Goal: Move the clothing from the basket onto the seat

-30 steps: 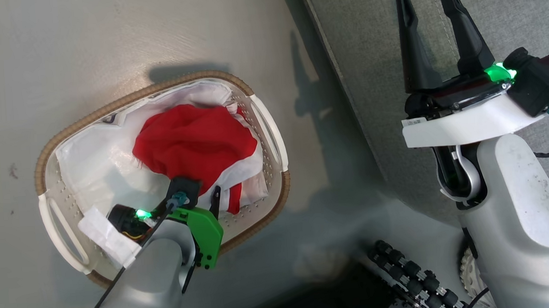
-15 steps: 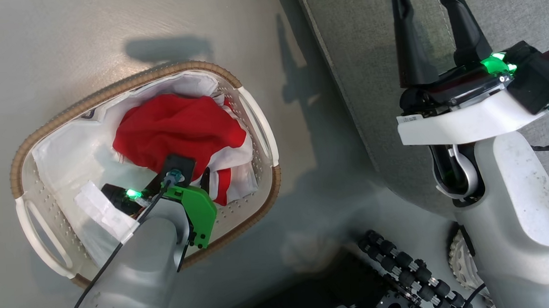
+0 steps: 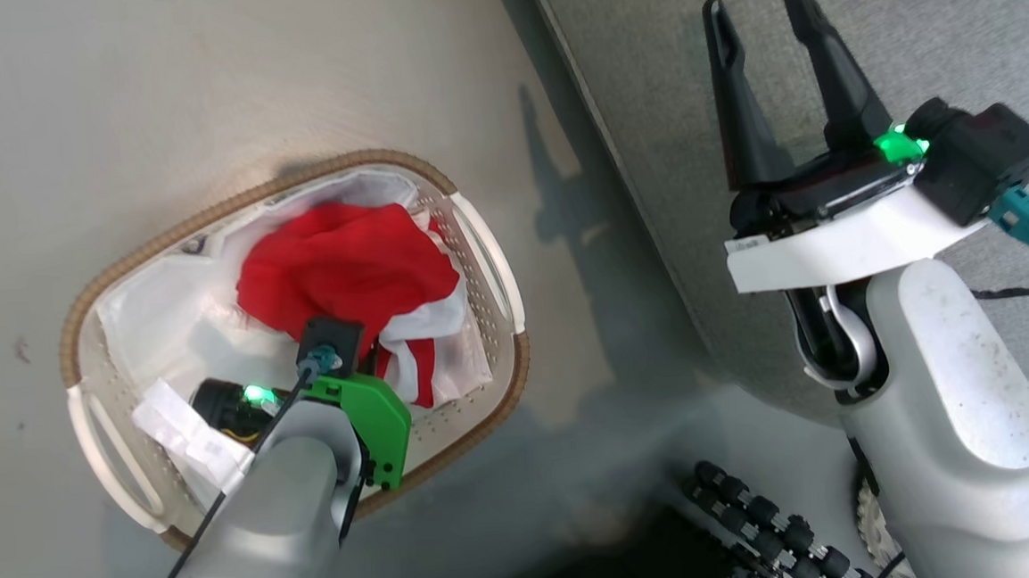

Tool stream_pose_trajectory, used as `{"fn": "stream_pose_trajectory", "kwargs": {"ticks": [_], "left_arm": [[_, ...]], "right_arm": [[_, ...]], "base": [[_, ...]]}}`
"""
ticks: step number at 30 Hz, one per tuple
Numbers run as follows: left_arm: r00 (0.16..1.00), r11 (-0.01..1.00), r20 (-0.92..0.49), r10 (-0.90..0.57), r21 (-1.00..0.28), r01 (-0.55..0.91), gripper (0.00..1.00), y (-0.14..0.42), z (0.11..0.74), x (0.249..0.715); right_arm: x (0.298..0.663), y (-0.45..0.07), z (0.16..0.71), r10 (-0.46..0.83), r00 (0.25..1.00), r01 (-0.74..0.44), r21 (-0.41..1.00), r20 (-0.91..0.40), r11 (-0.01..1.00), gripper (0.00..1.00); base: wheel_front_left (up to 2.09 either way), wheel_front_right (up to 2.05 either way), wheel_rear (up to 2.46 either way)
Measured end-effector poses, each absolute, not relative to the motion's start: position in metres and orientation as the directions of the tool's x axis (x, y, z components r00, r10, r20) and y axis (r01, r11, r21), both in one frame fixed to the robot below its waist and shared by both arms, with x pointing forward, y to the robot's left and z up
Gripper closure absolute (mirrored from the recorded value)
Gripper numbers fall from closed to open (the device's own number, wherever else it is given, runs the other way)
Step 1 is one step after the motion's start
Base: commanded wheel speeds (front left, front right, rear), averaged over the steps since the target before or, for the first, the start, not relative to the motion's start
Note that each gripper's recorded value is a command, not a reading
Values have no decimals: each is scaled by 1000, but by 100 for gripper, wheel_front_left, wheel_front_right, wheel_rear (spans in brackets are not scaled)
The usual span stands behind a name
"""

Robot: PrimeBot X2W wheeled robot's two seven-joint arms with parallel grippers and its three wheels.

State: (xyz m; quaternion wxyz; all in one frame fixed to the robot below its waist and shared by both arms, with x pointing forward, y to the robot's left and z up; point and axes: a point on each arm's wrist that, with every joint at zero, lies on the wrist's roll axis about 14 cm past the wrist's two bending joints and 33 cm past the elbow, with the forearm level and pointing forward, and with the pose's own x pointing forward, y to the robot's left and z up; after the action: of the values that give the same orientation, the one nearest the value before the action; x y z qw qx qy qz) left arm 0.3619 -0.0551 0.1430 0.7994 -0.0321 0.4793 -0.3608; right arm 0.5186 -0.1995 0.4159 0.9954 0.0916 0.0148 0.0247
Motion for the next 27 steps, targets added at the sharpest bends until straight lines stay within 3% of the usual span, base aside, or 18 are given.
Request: {"fn": "stream_pose_trajectory", "kwargs": {"ticks": [14, 27], "left_arm": [[456, 757, -617, -641, -414, 505, 100, -54, 233, 364], [692, 815, -434, -577, -357, 456, 100, -21, 323, 383]], "right_arm": [[477, -182, 453, 79, 997, -77, 197, -3, 977, 0], [445, -147, 480, 166, 985, -171, 219, 39, 961, 0]], "base": [[0, 0, 0], [0, 0, 0]]}}
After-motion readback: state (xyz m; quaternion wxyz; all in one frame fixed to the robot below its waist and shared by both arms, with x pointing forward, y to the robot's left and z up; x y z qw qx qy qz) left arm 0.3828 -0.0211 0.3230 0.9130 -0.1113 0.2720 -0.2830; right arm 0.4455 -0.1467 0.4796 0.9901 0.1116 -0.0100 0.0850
